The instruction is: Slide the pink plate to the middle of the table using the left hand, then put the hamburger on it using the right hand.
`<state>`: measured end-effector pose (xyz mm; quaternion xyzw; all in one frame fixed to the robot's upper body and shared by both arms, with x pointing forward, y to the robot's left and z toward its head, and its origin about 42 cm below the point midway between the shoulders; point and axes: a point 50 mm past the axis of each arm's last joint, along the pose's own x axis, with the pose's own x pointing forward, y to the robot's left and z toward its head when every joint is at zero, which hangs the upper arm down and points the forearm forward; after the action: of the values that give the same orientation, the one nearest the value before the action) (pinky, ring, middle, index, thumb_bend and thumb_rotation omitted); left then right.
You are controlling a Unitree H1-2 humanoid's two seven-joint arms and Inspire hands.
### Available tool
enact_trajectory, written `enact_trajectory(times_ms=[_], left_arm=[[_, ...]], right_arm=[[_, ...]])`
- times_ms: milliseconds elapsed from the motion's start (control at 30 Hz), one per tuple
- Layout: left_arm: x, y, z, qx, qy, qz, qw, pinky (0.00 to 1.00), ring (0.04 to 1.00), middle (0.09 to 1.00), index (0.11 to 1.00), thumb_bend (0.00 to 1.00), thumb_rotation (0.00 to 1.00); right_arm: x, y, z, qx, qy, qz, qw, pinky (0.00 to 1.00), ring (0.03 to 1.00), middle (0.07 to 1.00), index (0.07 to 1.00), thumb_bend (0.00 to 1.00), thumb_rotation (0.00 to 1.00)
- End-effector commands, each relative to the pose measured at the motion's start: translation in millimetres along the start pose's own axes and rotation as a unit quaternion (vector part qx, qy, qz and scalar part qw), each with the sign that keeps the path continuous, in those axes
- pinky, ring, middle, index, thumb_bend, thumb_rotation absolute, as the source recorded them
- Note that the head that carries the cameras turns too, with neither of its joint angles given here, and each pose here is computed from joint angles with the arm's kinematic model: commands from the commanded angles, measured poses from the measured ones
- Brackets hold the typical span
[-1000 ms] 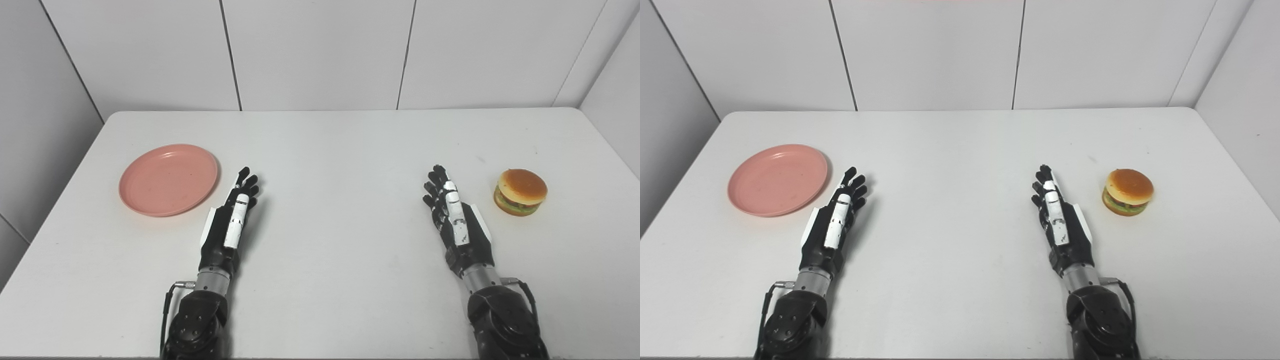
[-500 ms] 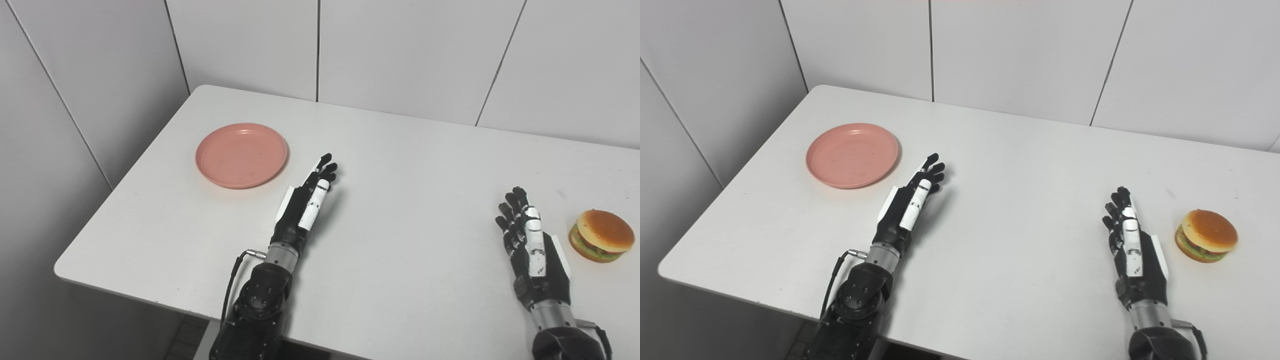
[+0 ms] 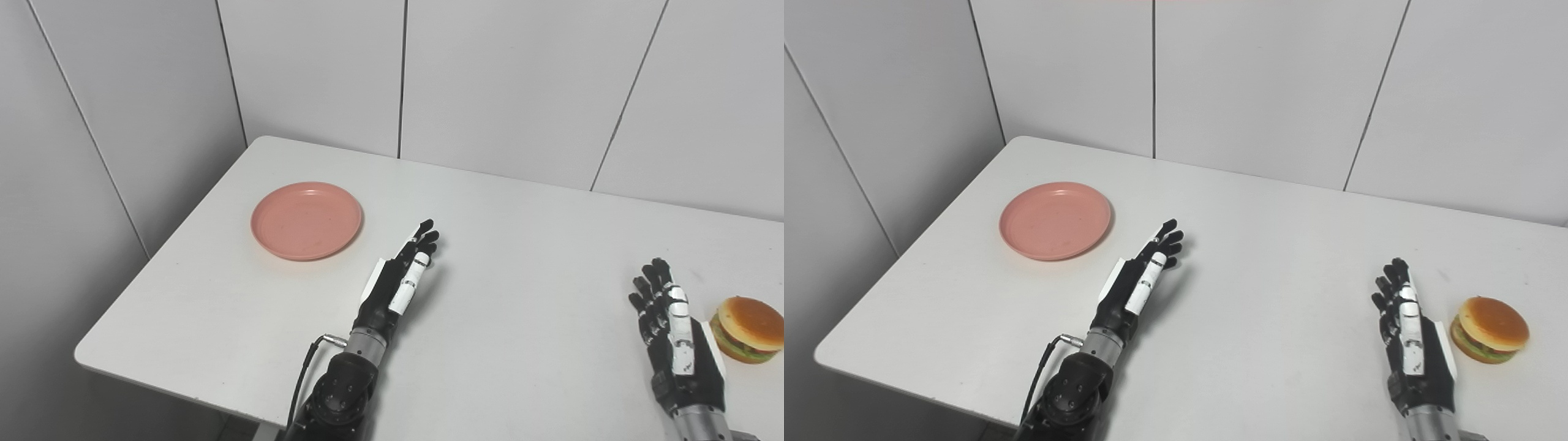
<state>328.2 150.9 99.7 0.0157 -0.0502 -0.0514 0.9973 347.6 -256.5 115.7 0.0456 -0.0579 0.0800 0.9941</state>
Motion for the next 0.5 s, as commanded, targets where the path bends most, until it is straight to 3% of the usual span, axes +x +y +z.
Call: enact_trajectory(times_ms=[0, 467], left_arm=[[-20, 2, -29, -0.001, 0.049, 0.006, 0.999, 0.90, 0.916, 0.926, 0.920, 0.33, 1.00], [-12, 6, -5, -0.003, 0.030, -0.007, 1.000, 0.92, 0.922, 0.932, 0.927, 0.36, 1.00]], right_arm=[[-15, 4, -20, 0.013, 0.014, -0.006, 1.000, 1.00, 1.000, 1.000, 1.000, 0.31, 1.00], [-14, 10, -19, 0.013, 0.015, -0.007, 1.000, 1.00, 1.000, 1.000, 1.000, 0.31, 1.00]])
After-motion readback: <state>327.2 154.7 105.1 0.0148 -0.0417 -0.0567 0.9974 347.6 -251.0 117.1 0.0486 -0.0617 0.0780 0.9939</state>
